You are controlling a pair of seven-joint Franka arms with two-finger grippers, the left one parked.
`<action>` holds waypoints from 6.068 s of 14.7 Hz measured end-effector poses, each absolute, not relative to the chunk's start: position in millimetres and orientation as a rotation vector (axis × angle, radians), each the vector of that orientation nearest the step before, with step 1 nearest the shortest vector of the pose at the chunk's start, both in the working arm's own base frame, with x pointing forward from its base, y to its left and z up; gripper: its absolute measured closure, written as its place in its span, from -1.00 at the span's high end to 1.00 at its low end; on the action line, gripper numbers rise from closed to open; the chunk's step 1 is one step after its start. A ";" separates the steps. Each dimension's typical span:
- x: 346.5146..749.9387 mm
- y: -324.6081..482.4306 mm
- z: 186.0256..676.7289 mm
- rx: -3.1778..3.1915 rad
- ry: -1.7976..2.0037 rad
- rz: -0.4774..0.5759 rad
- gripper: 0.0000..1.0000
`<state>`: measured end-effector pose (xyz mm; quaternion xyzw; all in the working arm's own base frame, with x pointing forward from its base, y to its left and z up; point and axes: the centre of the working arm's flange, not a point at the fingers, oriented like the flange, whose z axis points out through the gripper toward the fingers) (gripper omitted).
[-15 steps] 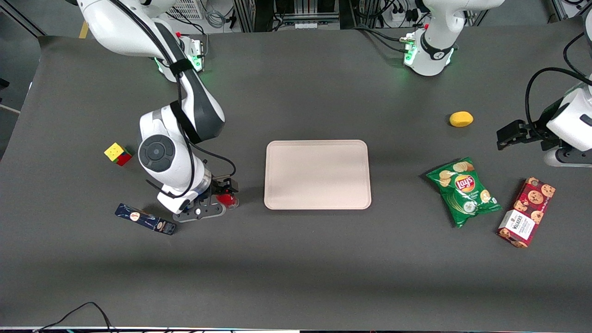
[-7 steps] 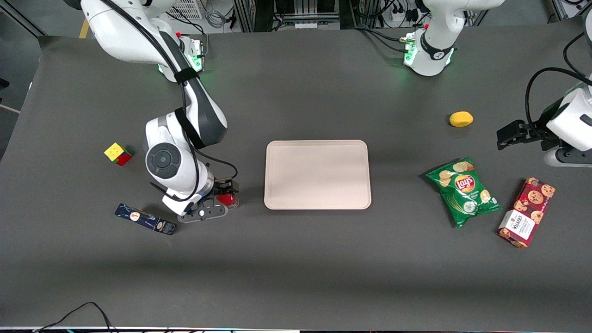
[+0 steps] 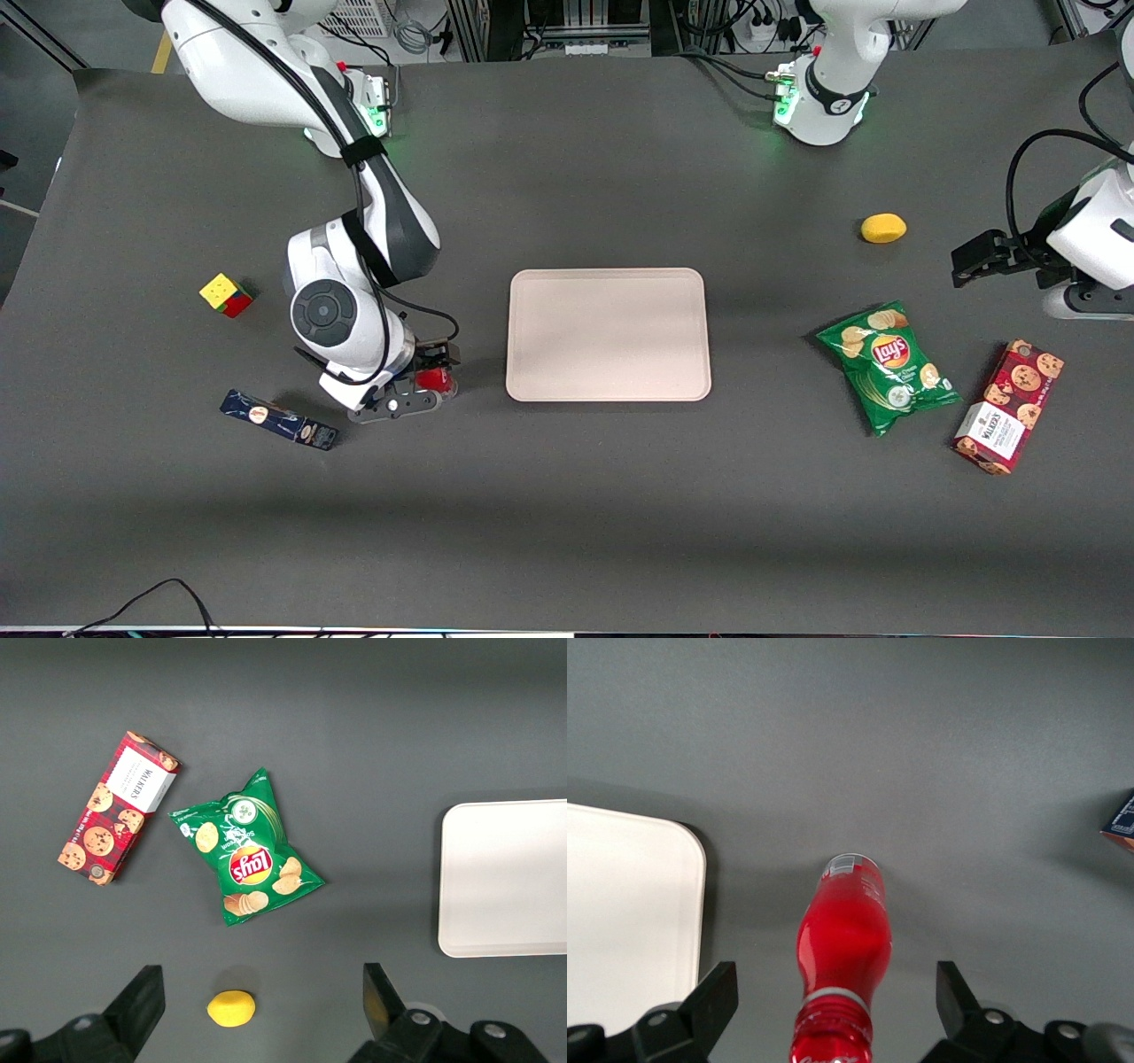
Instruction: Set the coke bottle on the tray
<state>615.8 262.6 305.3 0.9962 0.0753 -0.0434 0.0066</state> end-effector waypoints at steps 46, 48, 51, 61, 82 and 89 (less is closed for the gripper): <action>571.1 428.0 324.8 3.179 0.147 -0.202 -0.14; 572.8 429.0 312.0 3.179 0.144 -0.201 -0.14; 572.7 429.3 308.8 3.177 0.144 -0.205 -0.14; 572.3 429.2 303.4 3.173 0.143 -0.215 -0.14; 580.7 433.2 354.2 3.223 0.098 -0.106 1.00; 557.0 370.8 551.6 3.245 0.073 0.075 1.00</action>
